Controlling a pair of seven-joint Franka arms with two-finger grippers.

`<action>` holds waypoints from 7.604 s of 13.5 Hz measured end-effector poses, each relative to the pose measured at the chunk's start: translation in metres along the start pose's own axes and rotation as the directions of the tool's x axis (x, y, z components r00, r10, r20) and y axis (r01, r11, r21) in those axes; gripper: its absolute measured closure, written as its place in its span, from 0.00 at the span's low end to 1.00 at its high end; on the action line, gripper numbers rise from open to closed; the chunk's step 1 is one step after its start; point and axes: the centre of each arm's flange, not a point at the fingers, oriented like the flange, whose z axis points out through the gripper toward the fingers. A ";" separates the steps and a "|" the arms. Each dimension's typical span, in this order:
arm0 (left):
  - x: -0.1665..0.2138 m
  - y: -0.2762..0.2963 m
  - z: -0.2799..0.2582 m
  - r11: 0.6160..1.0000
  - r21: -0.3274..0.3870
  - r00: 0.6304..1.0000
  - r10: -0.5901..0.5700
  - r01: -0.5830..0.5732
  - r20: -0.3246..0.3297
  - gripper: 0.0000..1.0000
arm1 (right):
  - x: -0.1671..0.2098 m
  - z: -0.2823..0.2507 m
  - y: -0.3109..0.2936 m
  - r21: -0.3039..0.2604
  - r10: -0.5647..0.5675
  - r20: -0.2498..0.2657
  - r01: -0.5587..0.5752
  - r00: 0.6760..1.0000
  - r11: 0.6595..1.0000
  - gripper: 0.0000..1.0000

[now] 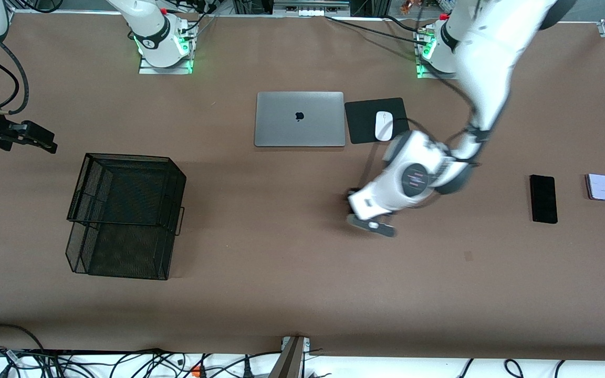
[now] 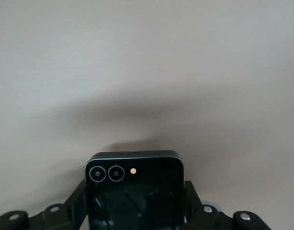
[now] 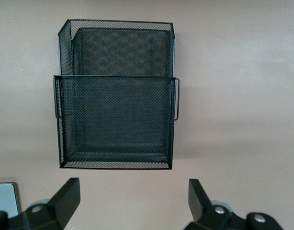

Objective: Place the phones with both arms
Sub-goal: 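Carry the flip phone with the left gripper and set it beside the laptop, then grasp the flip phone with the right gripper while the left gripper grasps the tall phone, then carry the flip phone into the basket while the left gripper brings the tall phone, then release the flip phone in the basket while the left gripper sets down the tall phone, then grasp the tall phone with the right gripper while the left gripper grasps the white phone, then carry the tall phone to the basket while the left gripper brings the white phone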

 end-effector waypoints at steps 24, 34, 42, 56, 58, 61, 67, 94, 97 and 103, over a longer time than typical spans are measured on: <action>-0.118 -0.556 -0.125 0.933 0.359 0.981 -0.050 -0.021 0.189 0.00 | -0.091 0.215 -0.578 0.080 0.080 -0.072 -0.074 0.994 0.994 0.00; -0.172 -0.583 -0.081 0.975 0.220 0.994 -0.051 0.029 0.097 0.00 | -0.090 0.350 -0.611 0.140 0.052 -0.155 -0.030 0.986 0.990 0.00; -0.167 -0.578 -0.087 0.980 0.195 0.993 -0.065 0.045 0.098 0.20 | -0.088 0.379 -0.617 0.122 0.046 -0.198 -0.022 0.979 0.992 0.01; -0.006 -0.249 -0.182 0.993 0.043 0.964 0.095 -0.109 0.247 0.20 | 0.005 0.138 -0.460 -0.055 -0.011 -0.092 0.005 0.996 0.998 0.20; 0.008 -0.156 -0.130 0.996 0.039 0.972 0.071 -0.082 0.225 0.20 | 0.020 0.125 -0.383 -0.076 -0.048 -0.055 0.044 0.997 0.996 0.20; 0.011 -0.045 -0.052 0.999 0.024 0.989 -0.041 0.038 0.143 0.20 | 0.026 0.121 -0.251 -0.093 -0.128 -0.043 0.124 0.991 0.988 0.20; -0.015 0.058 0.005 0.942 0.033 0.935 -0.336 0.335 0.116 0.00 | -0.006 0.195 -0.045 -0.054 -0.231 -0.054 0.228 0.971 0.972 0.20; -0.286 -0.758 -0.126 0.987 0.158 1.000 -0.002 0.005 -0.019 0.00 | -0.062 0.241 -0.557 0.032 -0.282 -0.098 0.286 0.954 0.958 0.00; -0.280 -0.754 -0.122 0.989 0.146 1.000 -0.001 0.005 -0.030 0.00 | -0.086 0.303 -0.599 0.030 -0.330 -0.148 0.338 0.932 0.941 0.00; -0.271 -0.749 -0.127 0.989 0.146 0.999 0.009 -0.004 -0.033 0.15 | -0.091 0.359 -0.611 0.024 -0.356 -0.191 0.367 0.915 0.930 0.00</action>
